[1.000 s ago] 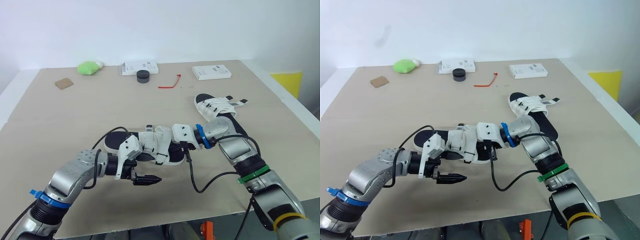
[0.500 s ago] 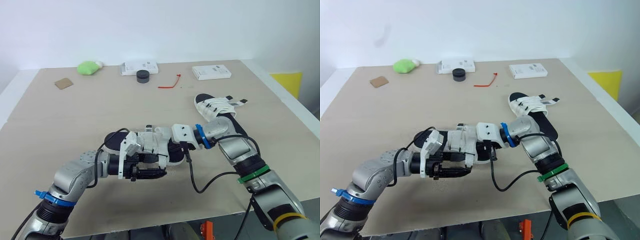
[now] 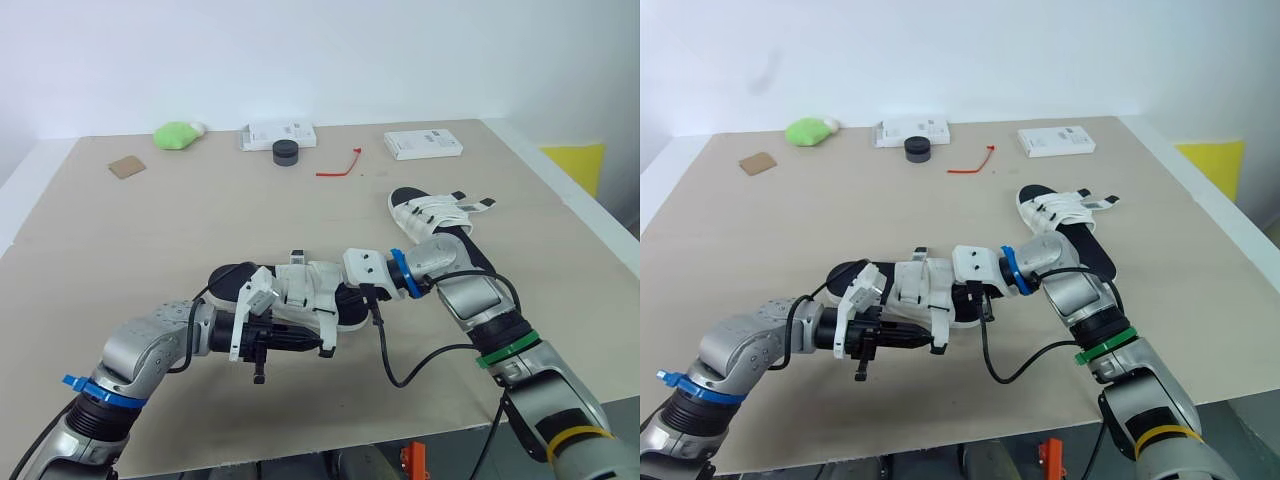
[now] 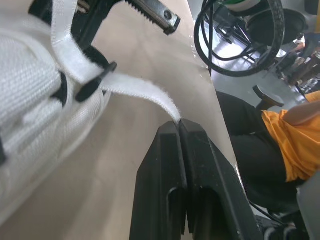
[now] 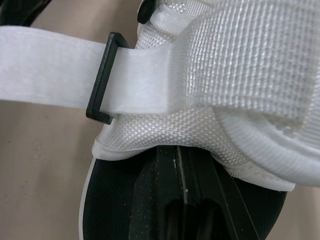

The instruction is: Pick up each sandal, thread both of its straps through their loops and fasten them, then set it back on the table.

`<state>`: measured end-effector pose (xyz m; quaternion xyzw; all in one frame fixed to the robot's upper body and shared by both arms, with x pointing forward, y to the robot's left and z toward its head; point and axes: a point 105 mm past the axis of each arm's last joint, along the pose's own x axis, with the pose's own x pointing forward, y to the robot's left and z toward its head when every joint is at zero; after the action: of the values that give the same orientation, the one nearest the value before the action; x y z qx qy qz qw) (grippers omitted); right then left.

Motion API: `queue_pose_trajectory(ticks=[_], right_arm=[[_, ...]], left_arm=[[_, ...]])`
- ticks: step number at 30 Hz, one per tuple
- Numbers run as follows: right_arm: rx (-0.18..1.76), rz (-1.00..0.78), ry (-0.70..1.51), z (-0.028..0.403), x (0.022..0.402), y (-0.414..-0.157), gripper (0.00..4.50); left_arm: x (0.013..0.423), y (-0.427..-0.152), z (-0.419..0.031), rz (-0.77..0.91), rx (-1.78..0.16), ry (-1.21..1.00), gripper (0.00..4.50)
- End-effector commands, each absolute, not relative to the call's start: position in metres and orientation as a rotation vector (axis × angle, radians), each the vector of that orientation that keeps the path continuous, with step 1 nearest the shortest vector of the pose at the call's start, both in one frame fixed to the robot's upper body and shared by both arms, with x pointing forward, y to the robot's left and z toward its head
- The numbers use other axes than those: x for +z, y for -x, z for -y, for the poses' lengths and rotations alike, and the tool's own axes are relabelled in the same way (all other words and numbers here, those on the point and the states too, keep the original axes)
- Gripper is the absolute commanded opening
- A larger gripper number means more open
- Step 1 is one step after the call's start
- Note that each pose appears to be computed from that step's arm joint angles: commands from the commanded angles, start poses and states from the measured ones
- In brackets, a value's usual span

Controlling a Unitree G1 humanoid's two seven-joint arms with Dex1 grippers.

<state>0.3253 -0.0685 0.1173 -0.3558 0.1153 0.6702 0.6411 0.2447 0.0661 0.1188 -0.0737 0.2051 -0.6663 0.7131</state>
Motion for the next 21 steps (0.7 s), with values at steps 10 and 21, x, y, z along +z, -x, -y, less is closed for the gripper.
queue_pose_trajectory(ticks=[10, 21], right_arm=[[1.526, -0.431, 0.809, 0.080, 0.081, -0.320, 0.00], [1.525, -0.426, 0.814, 0.079, 0.083, -0.323, 0.00]], left_arm=[[0.174, -0.256, -0.077, -0.512, -1.452, 0.388, 0.05], [0.239, -0.288, -0.072, -0.470, -1.463, 0.687, 0.05]])
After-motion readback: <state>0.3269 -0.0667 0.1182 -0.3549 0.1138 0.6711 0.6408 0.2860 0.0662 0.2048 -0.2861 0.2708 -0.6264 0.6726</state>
